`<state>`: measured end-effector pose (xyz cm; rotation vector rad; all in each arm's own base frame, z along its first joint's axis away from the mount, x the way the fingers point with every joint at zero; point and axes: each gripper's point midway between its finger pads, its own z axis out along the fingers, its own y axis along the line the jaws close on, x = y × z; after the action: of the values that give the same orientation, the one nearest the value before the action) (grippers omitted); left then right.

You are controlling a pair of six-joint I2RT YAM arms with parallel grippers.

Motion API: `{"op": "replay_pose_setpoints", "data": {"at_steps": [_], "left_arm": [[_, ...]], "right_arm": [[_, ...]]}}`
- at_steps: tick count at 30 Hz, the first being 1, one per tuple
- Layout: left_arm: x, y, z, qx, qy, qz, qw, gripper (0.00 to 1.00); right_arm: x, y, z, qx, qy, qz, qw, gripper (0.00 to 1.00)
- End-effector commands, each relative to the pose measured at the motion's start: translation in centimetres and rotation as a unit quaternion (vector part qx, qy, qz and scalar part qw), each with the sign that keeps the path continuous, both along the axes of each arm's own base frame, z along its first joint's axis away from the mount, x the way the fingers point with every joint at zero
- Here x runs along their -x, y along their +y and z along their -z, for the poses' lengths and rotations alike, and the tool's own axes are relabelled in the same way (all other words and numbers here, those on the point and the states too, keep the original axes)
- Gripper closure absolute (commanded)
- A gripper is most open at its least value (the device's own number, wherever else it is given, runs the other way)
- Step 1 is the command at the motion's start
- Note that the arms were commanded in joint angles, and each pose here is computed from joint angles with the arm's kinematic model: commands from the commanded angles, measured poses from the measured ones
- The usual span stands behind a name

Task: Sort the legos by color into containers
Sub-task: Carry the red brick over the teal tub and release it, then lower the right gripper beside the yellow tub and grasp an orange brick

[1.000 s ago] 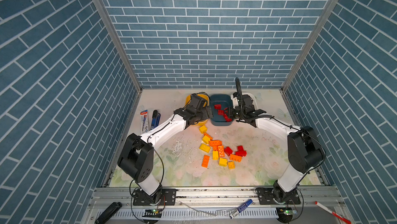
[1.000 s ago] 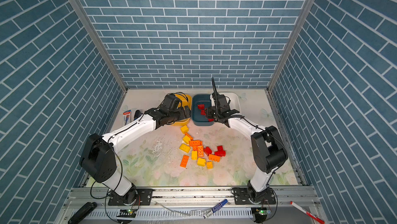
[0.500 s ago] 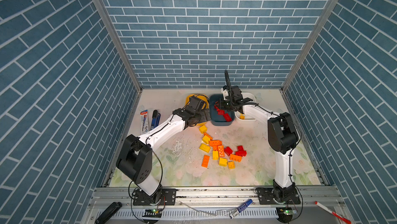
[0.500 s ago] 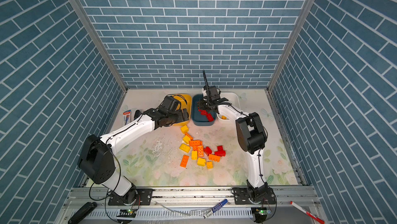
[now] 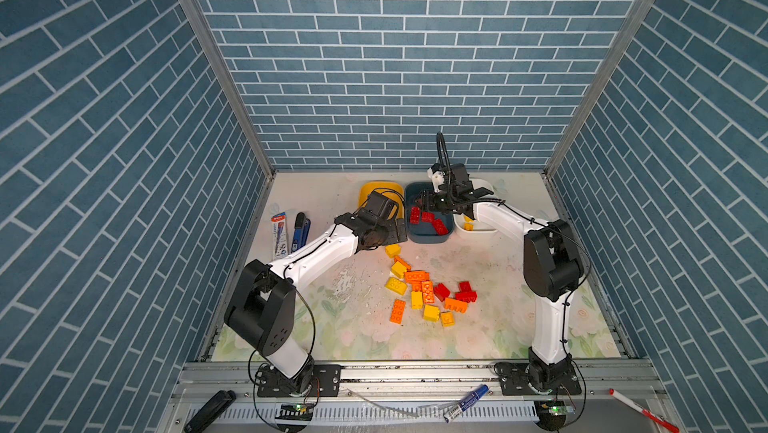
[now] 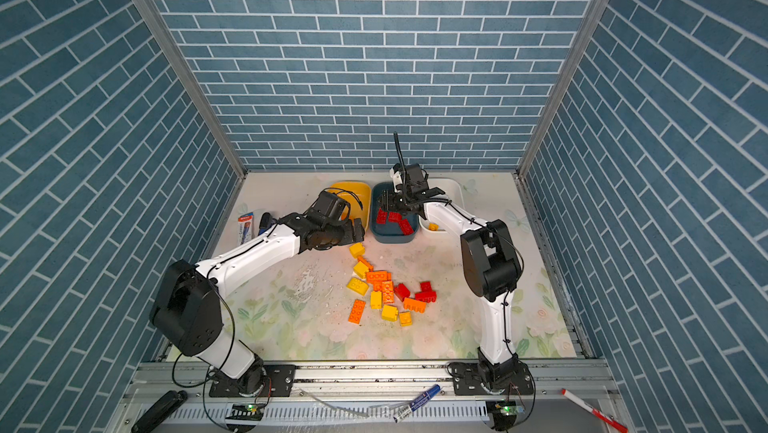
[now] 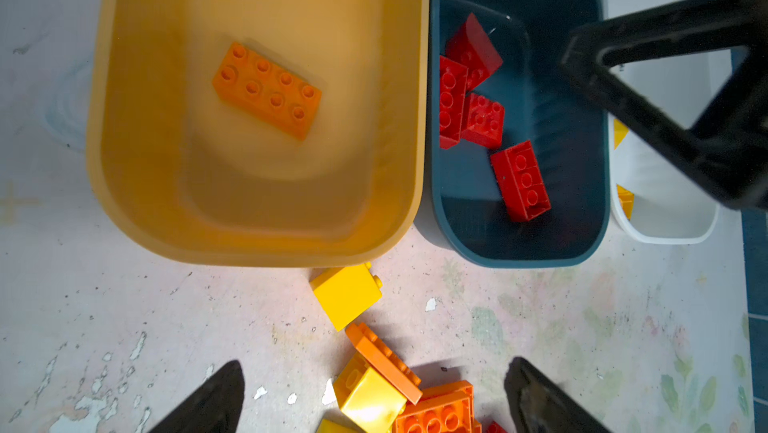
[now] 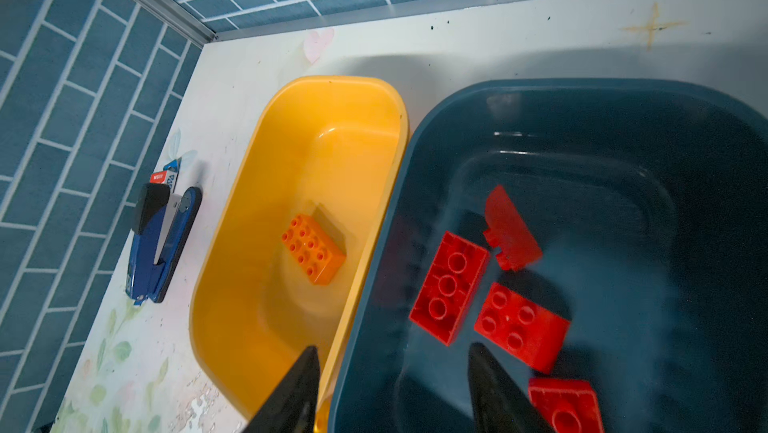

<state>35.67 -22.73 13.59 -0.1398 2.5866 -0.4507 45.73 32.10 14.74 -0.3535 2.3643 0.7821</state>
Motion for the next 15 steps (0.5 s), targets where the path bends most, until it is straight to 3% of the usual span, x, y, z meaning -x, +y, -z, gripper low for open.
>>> {"op": "replay_pose_setpoints", "data": {"at_steps": [1,7,11,15], "left_arm": [[1.2,1.2,1.1,-0.023,0.023,-0.004,0.999,0.01],[1.5,3.3,1.5,-0.056,0.025,-0.051,0.997,0.01],[1.4,4.2,1.5,-0.062,0.021,-0.076,0.995,0.01],[1.4,5.3,1.5,-0.061,0.017,-0.107,0.992,0.01]], "right_arm": [[2.6,-0.1,-1.3,-0.004,-0.017,-0.038,0.999,0.39],[8.5,-0.1,1.1,0.040,-0.012,-0.109,0.993,0.40],[12.8,0.7,3.1,0.100,-0.004,-0.185,0.978,0.41],[14.9,1.8,4.6,0.121,0.007,-0.220,0.968,0.41]]}}
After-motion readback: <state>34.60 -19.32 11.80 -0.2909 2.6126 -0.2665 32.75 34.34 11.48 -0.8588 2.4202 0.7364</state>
